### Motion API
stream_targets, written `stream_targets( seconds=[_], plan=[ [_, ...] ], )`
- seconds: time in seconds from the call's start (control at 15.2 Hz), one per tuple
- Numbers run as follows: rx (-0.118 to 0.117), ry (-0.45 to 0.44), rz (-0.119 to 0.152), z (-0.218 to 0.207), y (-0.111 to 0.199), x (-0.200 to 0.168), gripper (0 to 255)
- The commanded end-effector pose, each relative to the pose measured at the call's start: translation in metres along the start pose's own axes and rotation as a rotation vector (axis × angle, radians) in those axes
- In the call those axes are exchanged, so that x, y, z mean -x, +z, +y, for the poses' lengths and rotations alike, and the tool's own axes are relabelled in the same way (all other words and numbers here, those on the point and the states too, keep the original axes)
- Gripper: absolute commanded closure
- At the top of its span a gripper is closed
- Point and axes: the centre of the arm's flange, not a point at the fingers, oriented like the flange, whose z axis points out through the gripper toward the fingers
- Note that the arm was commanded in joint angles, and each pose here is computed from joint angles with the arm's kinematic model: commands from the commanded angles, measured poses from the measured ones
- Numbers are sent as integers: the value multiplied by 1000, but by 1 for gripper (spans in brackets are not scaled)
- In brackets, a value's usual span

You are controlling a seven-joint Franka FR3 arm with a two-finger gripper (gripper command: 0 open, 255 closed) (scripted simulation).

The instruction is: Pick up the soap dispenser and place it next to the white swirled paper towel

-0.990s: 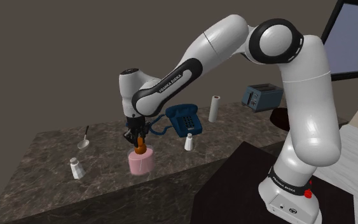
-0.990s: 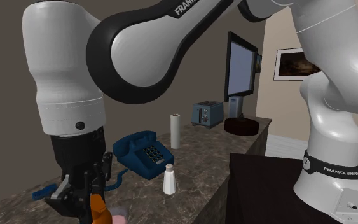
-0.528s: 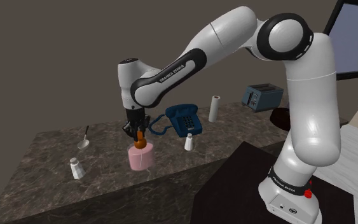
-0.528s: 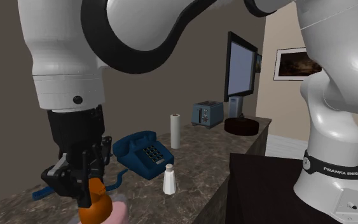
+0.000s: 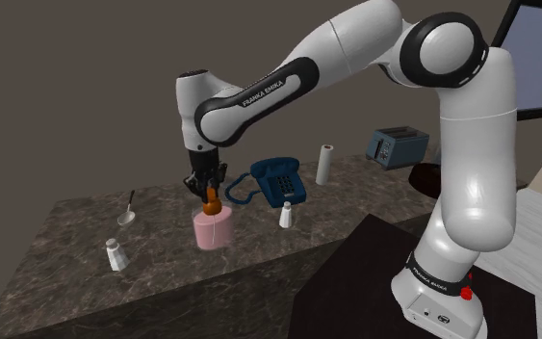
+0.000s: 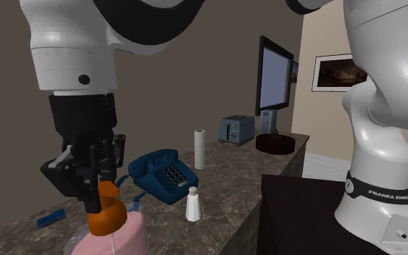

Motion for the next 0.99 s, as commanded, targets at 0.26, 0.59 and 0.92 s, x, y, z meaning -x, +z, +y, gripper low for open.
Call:
stream_targets(
  seconds=[0.26,0.59,0.92],
  plan=[
    [0,0,0,1,-33,0,255],
    [0,0,0,2,-59,0,255],
    [0,0,0,2,-86,1,255]
  ],
)
